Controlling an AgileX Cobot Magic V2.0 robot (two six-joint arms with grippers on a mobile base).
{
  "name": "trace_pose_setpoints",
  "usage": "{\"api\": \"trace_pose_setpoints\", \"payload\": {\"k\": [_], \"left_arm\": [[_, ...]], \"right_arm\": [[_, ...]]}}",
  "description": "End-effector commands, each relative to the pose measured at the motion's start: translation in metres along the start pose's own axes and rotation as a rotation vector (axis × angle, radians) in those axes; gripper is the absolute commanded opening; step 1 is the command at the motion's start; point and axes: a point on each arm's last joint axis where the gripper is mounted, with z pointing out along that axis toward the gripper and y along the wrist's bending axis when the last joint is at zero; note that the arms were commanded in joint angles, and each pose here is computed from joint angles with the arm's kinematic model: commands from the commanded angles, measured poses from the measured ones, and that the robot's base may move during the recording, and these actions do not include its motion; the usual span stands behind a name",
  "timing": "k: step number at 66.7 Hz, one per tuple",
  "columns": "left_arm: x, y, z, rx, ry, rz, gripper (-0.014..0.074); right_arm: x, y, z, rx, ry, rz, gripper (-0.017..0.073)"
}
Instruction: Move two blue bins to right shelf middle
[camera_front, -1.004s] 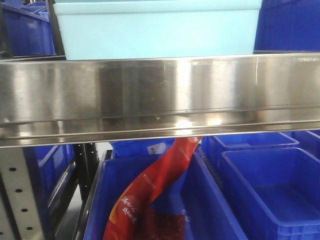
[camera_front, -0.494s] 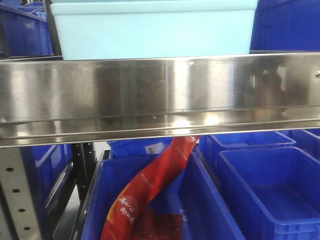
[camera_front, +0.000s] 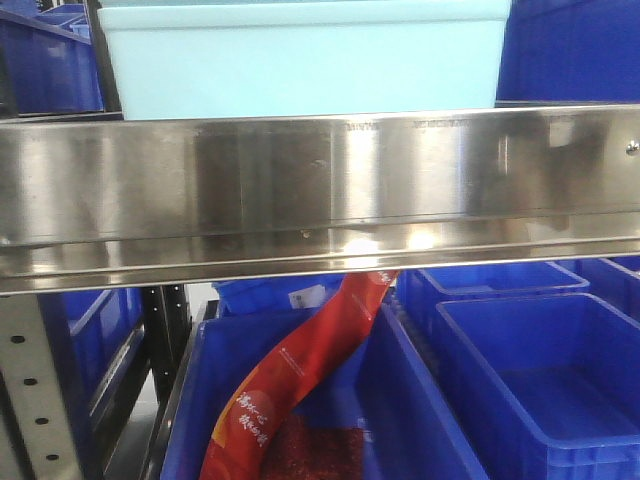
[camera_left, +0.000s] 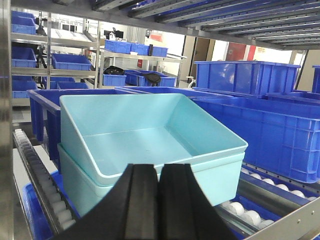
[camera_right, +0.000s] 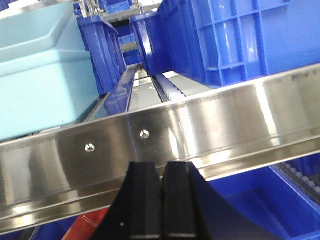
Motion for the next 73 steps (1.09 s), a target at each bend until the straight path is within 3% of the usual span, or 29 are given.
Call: {"api": "trace_pose_setpoints", "payload": {"k": [1,43,68,69,73], "left_arm": [[-0.001,-0.001,-0.001,0.014,-0.019,0.0,-0.0111],[-0.001,-0.001,-0.001,0.013,-0.017,0.0,-0.0111],[-0.001,-0.001,-0.001,0.013,-0.017,0.0,-0.0111],[-0.001,-0.001,-0.001,0.013,-0.017,0.0,-0.0111],[-0.001,-0.001,-0.001,0.013,-0.017,0.0,-0.0111]], "right_arm": [[-0.002,0.0,-0.001,0.002,-0.029,-0.017,-0.0165],[-0.002,0.0,-0.001,0.008,-0.031,0.022,-0.0165],[-0.002,0.0,-0.001,0.01,-0.031,-0.003,-0.0165],[-0.013,0.002,-0.001,0.021,-0.143,-0.454,-0.0165],[-0.012,0.001,-0.001,0.021,-0.138,-0.454,-0.0165]]}}
